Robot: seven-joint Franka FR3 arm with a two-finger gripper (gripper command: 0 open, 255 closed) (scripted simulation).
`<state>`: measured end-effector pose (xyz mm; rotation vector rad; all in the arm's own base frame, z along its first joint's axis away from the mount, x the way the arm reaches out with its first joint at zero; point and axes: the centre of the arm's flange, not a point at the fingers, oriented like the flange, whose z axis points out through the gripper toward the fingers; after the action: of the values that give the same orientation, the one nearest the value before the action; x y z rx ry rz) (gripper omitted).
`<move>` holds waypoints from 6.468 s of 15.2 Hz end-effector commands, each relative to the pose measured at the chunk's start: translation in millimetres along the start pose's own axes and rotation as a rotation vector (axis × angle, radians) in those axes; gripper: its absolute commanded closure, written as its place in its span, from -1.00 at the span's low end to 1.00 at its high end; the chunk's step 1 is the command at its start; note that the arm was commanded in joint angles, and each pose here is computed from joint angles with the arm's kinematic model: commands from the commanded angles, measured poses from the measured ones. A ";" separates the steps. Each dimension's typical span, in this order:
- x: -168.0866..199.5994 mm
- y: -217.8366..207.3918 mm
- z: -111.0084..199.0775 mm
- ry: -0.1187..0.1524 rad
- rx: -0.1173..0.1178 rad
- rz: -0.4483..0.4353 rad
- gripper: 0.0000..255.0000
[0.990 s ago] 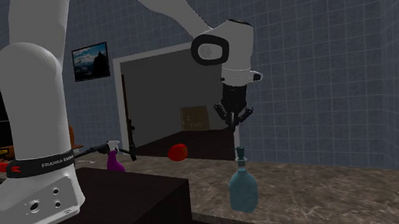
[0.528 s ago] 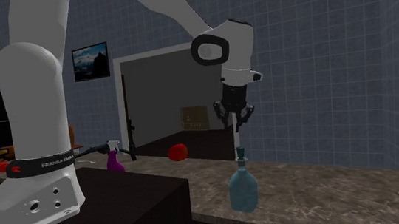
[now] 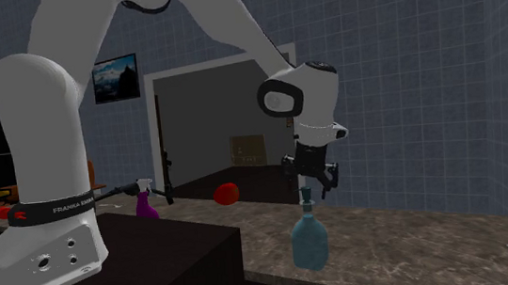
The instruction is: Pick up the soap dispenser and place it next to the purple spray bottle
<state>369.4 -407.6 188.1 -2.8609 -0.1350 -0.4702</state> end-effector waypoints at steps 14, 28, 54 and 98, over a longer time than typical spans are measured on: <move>-3.6 5.4 51.2 0.001 0.002 0.003 -1.00; -0.2 3.1 41.5 0.001 0.002 0.003 1.00; 44.6 -26.9 -84.8 0.001 0.002 0.003 1.00; 124.7 -213.4 -194.5 0.001 0.002 0.003 1.00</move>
<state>402.6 -258.6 454.1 -2.8572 -0.1338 -0.4705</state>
